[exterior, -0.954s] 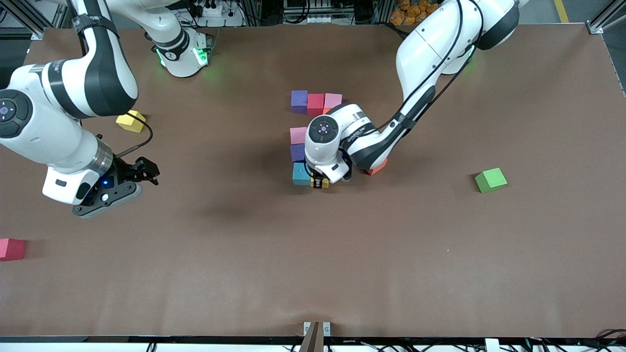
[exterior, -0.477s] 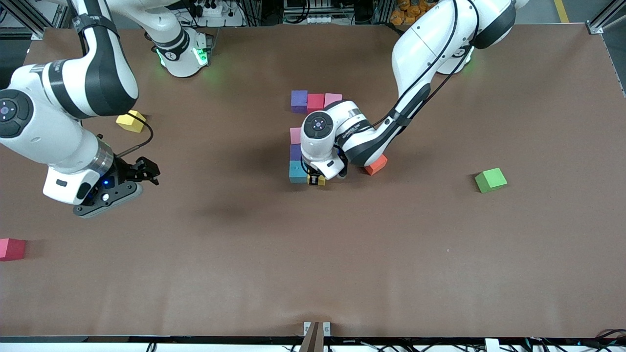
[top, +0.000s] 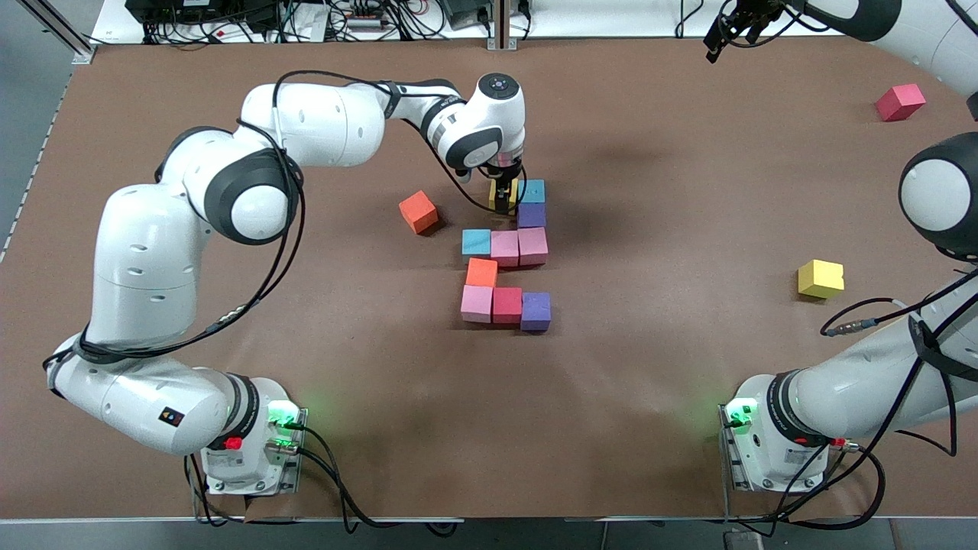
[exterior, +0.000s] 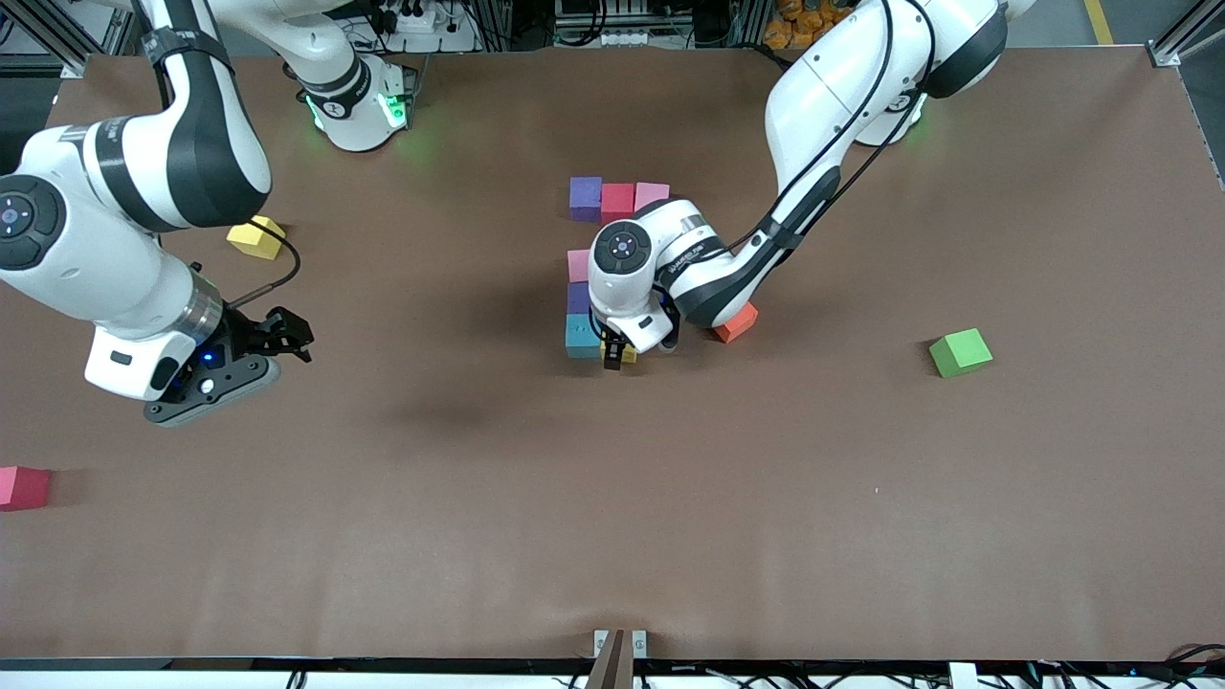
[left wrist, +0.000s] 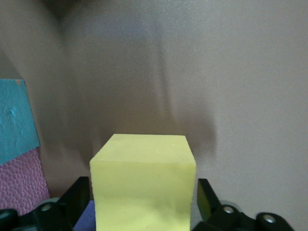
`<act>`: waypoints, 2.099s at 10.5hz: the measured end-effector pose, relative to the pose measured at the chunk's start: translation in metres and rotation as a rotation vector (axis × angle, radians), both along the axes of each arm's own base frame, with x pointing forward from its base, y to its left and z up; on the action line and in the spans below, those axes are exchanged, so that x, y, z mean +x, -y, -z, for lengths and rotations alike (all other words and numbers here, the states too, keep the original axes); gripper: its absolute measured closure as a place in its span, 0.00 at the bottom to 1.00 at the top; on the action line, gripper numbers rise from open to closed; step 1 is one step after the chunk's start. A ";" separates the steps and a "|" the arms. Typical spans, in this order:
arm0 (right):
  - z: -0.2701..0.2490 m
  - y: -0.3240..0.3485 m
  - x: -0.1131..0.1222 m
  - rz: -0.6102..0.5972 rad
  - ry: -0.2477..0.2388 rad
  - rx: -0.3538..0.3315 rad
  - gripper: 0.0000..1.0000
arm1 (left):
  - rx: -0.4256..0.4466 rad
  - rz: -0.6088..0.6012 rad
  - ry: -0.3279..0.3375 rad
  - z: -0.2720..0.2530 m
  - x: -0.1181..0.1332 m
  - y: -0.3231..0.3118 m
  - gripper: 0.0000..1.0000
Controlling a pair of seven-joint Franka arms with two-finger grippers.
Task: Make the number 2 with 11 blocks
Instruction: 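Lower the yellow cube beside the cyan cube with the left gripper, then open the left gripper off the yellow cube and lift away, then grasp the orange cube beside the figure with the left gripper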
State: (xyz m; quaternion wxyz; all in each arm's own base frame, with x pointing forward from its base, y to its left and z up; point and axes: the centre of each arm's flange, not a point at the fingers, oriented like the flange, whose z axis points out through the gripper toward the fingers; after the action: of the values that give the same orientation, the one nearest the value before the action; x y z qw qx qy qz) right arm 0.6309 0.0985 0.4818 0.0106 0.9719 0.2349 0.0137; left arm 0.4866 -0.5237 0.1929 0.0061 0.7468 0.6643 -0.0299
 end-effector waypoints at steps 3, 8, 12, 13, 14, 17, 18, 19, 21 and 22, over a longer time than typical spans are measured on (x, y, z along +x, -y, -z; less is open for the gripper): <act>0.000 -0.001 0.000 -0.001 0.000 0.000 0.00 | 0.028 0.004 -0.010 -0.010 0.002 0.000 0.00; 0.000 -0.004 0.000 -0.007 0.001 0.002 0.00 | 0.078 0.069 -0.040 -0.048 -0.012 0.006 0.00; -0.003 -0.002 0.000 -0.004 0.007 0.001 0.00 | 0.050 0.045 -0.041 -0.091 0.029 -0.035 0.00; -0.005 -0.001 0.001 -0.002 0.010 0.001 0.00 | 0.053 0.054 -0.058 -0.096 0.040 -0.052 0.00; -0.008 -0.001 0.002 -0.002 0.017 0.001 0.00 | 0.065 0.085 -0.085 -0.096 0.045 -0.065 0.00; -0.017 0.014 0.004 0.024 0.024 -0.008 0.00 | 0.082 0.226 -0.145 -0.082 0.028 -0.085 0.00; -0.019 0.023 0.004 0.036 0.012 -0.020 0.00 | 0.072 0.279 -0.148 -0.082 0.018 -0.092 0.00; -0.025 0.028 0.003 0.039 0.007 -0.042 0.00 | 0.054 0.330 -0.142 -0.088 0.008 -0.103 0.00; -0.043 0.032 0.003 0.050 0.023 -0.068 0.00 | 0.046 0.408 -0.141 -0.096 -0.007 -0.132 0.00; -0.053 0.032 0.000 0.053 0.036 -0.065 0.00 | 0.061 0.436 -0.138 -0.093 -0.009 -0.148 0.00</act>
State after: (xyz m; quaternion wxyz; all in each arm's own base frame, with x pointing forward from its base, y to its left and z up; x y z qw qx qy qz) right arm 0.6309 0.0660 0.5348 0.0468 0.9765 0.2090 0.0232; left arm 0.4773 -0.3759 0.2858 -0.0686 0.8687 0.4867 -0.0612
